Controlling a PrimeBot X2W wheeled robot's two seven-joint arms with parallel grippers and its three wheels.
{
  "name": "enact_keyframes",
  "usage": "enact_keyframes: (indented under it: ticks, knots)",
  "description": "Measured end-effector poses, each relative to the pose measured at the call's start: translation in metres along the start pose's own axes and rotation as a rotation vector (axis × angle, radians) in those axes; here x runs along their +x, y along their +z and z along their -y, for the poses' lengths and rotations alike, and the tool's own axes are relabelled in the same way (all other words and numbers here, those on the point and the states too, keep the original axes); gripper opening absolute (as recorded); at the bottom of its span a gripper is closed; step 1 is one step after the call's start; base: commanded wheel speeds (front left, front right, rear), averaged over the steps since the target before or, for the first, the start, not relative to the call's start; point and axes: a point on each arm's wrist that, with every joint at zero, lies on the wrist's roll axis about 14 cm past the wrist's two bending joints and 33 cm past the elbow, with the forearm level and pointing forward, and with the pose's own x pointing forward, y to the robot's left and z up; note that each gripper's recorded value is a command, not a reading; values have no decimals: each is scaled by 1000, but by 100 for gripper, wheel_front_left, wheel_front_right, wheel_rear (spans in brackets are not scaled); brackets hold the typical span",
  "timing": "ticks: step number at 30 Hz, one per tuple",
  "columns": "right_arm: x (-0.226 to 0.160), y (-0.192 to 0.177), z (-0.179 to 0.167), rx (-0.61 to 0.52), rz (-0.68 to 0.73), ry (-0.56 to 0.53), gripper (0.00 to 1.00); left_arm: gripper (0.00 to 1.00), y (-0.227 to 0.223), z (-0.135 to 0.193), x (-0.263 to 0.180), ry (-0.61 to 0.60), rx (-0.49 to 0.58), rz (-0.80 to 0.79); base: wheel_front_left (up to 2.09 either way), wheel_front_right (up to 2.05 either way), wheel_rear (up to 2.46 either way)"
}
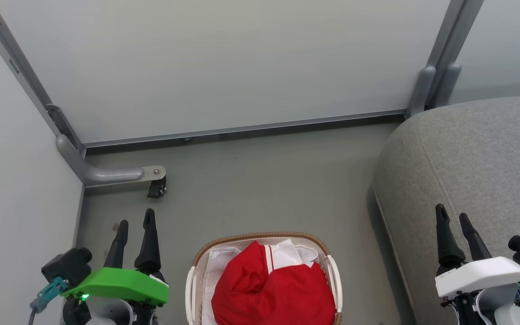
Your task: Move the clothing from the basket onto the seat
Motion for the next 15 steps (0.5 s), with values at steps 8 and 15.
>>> enact_keyframes:
  ticks: [8, 15]
  knots:
    - [0, -2, -2, -105, -2, 14, 100, 100, -4, -5, -3, 7, 97, -7, 0, 0, 0]
    - [-2, -4, -3, -186, -1, 27, 100, 100, -8, -9, -6, 10, 155, -11, 0, 0, 0]
